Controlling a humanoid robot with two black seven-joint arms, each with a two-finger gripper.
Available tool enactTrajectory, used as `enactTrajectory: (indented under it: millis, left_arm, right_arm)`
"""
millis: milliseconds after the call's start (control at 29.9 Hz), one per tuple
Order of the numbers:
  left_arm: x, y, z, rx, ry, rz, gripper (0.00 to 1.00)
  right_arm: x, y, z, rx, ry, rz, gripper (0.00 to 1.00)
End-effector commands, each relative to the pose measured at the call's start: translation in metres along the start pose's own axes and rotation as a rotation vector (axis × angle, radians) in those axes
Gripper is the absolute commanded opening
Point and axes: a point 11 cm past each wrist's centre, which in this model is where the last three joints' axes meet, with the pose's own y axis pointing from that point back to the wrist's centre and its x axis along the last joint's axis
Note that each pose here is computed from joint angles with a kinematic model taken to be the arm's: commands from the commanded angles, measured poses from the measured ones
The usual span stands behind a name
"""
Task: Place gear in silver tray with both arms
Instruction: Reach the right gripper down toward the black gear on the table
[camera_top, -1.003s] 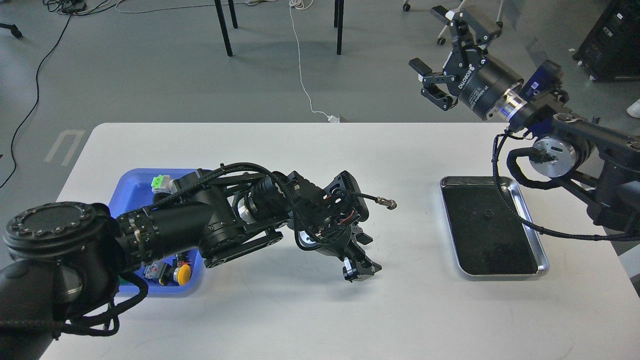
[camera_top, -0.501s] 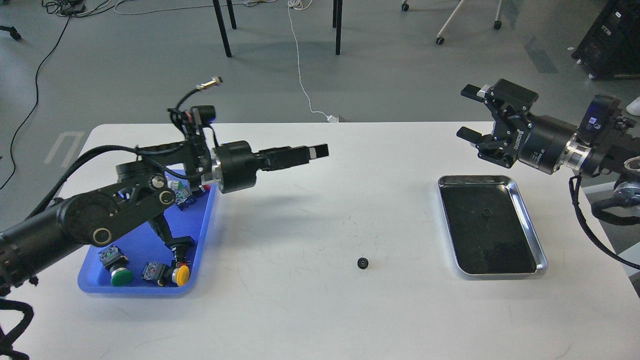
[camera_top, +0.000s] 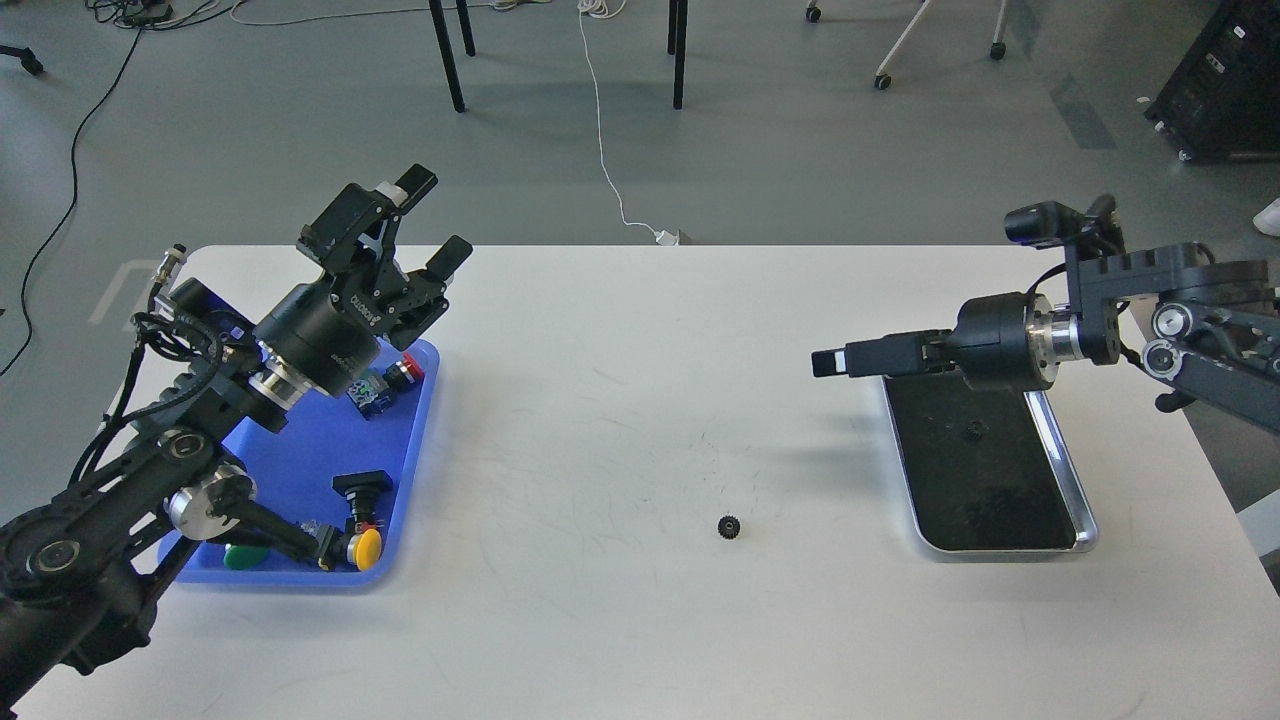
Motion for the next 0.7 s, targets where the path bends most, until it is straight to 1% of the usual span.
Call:
enactTrajectory:
  millis: [0, 67, 201, 334, 435, 669]
  left_arm:
    - [0.003, 0.000, 0.003, -0.011, 0.010, 0.015, 0.97]
    - [0.003, 0.000, 0.002, -0.010, 0.011, 0.015, 0.97]
    - [0.002, 0.000, 0.001, -0.006, 0.011, 0.012, 0.97]
    - [0.003, 0.001, 0.002, -0.007, 0.010, 0.012, 0.97]
    - [0.002, 0.001, 0.002, -0.007, 0.011, 0.008, 0.97]
    - [0.001, 0.001, 0.002, -0.006, 0.015, -0.001, 0.97]
  right_arm:
    - [0.006, -0.023, -0.016, -0.028, 0.216, -0.080, 0.99]
    - [0.001, -0.040, -0.029, -0.005, 0.285, -0.117, 0.99]
    - [-0.011, -0.063, -0.045, 0.031, 0.385, -0.178, 0.99]
    - [-0.016, -0.075, -0.052, 0.046, 0.514, -0.189, 0.99]
    - [-0.030, -0.083, -0.052, 0.063, 0.593, -0.213, 0.98]
    - [-0.047, -0.103, -0.067, 0.119, 0.676, -0.259, 0.94]
